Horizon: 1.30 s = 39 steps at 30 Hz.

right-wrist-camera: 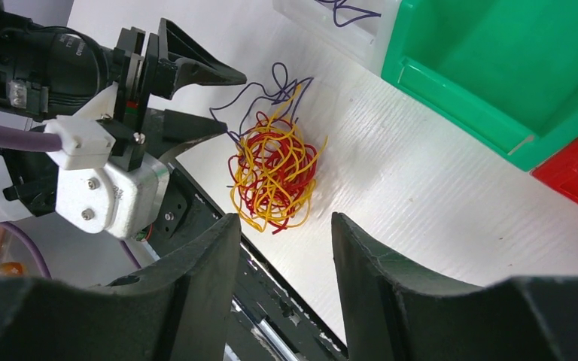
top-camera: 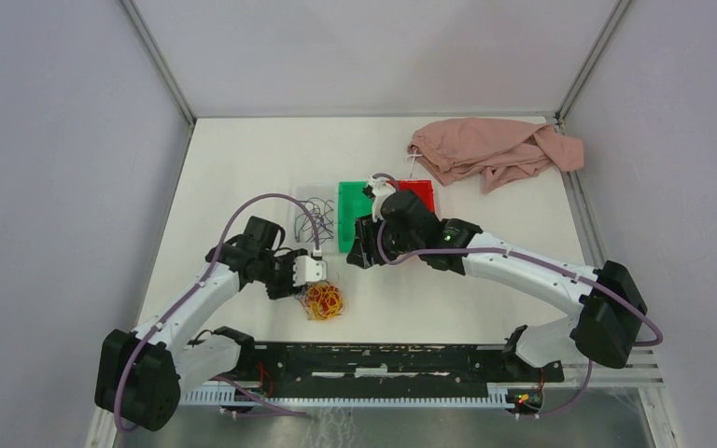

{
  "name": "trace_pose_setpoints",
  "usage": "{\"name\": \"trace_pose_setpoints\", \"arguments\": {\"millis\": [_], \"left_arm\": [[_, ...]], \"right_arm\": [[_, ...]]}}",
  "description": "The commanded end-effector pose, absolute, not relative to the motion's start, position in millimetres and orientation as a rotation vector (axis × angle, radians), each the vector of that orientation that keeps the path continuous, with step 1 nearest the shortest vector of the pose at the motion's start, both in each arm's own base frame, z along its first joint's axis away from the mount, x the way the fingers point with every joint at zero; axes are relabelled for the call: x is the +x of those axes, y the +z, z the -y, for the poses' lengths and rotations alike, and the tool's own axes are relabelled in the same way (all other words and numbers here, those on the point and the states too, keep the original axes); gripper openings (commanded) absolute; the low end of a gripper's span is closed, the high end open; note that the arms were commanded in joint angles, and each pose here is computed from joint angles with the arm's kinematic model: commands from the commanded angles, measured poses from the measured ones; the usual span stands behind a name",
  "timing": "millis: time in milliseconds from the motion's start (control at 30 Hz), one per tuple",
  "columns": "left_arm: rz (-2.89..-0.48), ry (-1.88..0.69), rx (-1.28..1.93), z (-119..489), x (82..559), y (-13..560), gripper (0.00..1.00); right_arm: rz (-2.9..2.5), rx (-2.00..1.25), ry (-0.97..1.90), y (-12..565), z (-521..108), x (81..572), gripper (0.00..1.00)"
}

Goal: Untangle the cables
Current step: Untie the cable.

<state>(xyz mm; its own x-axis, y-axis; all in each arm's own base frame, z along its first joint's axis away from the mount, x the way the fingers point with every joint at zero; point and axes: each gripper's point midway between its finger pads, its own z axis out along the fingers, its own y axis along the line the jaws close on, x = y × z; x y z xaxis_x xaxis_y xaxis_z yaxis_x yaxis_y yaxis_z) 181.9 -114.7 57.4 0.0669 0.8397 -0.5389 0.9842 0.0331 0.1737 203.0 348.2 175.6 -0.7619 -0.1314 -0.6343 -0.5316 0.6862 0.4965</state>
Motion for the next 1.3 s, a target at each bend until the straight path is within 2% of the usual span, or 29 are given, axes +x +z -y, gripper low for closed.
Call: {"name": "trace_pose_setpoints", "arguments": {"millis": [0,100,167,200,233,367,500,767,1267], "left_arm": [[-1.688,-0.303,1.868,123,206,62,0.53],[-1.677,-0.309,1.862,125,208,65,0.36],[-1.679,-0.311,1.847,126,209,70,0.13],[-1.681,-0.305,1.838,126,210,76,0.05],[-1.681,-0.301,1.834,126,209,83,0.03],[-1.589,-0.298,1.781,133,204,143,0.03],[-1.424,-0.354,1.701,151,191,204,0.03],[-1.167,-0.301,1.636,161,175,276,0.03],[-0.950,-0.196,1.606,163,164,344,0.03]], "right_arm": [[-2.251,-0.456,0.984,197,-351,209,0.53],[-2.252,-0.447,0.993,196,-352,209,0.51],[-2.247,-0.435,1.017,197,-354,210,0.51],[-2.247,-0.429,1.028,198,-356,211,0.51],[-2.250,-0.429,1.037,199,-358,212,0.51],[-2.211,-0.434,1.090,213,-370,216,0.69],[-2.154,-0.431,1.176,228,-384,218,0.77],[-2.108,-0.494,1.268,243,-398,207,0.83],[-2.067,-0.517,1.322,249,-435,208,0.87]]}}
